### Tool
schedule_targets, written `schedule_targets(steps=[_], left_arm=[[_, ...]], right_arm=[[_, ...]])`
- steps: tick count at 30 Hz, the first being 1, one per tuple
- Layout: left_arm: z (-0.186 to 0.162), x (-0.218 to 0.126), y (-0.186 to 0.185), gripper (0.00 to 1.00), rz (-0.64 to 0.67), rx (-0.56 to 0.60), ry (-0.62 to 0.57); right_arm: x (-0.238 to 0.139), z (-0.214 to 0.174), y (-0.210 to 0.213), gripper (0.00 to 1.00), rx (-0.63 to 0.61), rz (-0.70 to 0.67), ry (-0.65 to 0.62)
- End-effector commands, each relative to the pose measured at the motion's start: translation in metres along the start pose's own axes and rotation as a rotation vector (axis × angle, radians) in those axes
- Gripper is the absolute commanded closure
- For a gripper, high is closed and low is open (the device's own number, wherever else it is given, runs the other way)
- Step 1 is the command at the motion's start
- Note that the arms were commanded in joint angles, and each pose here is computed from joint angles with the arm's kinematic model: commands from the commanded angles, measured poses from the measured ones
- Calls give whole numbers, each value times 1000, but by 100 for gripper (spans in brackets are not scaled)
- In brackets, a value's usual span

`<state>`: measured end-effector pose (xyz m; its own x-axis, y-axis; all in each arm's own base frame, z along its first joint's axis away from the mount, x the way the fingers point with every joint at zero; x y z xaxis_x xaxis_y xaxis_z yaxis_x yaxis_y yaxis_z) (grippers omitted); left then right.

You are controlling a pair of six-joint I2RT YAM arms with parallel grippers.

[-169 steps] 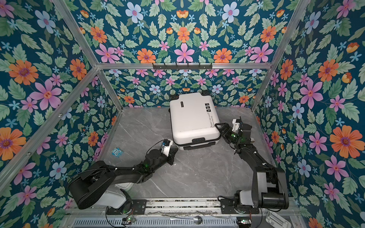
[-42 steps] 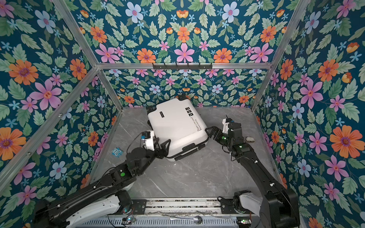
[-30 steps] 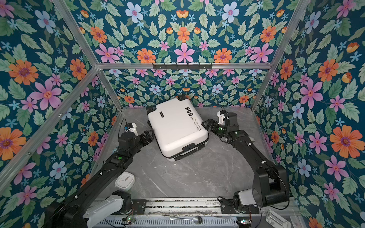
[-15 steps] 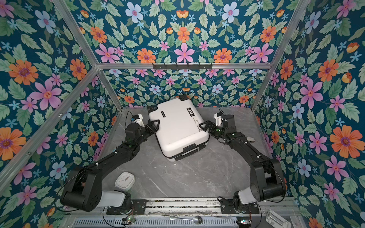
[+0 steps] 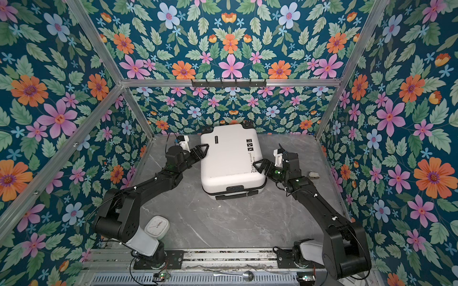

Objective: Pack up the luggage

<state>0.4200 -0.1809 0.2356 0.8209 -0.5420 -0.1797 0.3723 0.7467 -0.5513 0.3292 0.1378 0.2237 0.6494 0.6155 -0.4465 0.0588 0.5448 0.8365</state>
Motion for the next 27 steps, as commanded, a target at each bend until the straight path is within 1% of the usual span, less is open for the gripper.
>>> schedule_targets(steps=[1, 4, 6, 8, 10, 12, 14, 17, 19, 20, 22, 23, 25, 26, 27], left_arm=[[11, -17, -17, 29, -32, 69, -22], [21, -50, -18, 31, 48, 100, -66], [20, -74, -19, 31, 90, 111, -83], [13, -97, -23, 31, 113, 114, -94], [4, -118, -26, 31, 124, 108, -100], [-6, -137, -27, 31, 118, 91, -116], [-14, -153, -29, 30, 86, 70, -142], [-22, -175, -27, 27, 63, 38, -175], [-28, -186, -24, 21, 53, -3, -203], [-31, -190, -24, 19, 40, -21, -213], [-37, -196, -20, 19, 35, -79, -228], [-41, -197, -20, 22, 26, -102, -221], [-51, -196, -20, 37, 5, -157, -179], [-59, -195, -18, 40, 4, -200, -159], [-69, -194, -17, 41, -7, -250, -150]], right_arm=[[-19, 5, -7, 1, -49, -106, -75], [-48, 7, -3, 2, -104, -144, -170], [-65, 5, 1, 6, -130, -146, -213], [-78, 3, 1, 6, -144, -153, -247], [-85, 4, -4, 4, -142, -187, -278], [-89, 4, -10, 2, -139, -219, -299], [-93, 4, -12, 1, -163, -232, -318], [-103, 6, -13, 1, -187, -247, -368], [-109, 7, -14, 1, -195, -246, -404], [-110, 6, -16, 1, -194, -241, -416], [-113, 2, -18, 1, -211, -201, -448], [-115, 0, -19, 1, -209, -188, -457], [-115, -7, -19, 1, -233, -143, -445], [-113, -11, -20, 1, -229, -134, -429], [-109, -15, -22, 5, -216, -121, -403]])
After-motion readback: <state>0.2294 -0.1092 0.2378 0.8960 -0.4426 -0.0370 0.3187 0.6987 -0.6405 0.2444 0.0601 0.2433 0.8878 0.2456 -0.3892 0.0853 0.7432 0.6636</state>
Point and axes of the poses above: each gripper's point midway between its finger pads, its own x axis out along the fingers, its own y axis along the line the jaws close on, z = x × y, the point moved 3 cm from there along -x, back along the fingers, and after that the axes turned 12 degrees about x, right-handed, at the moved point
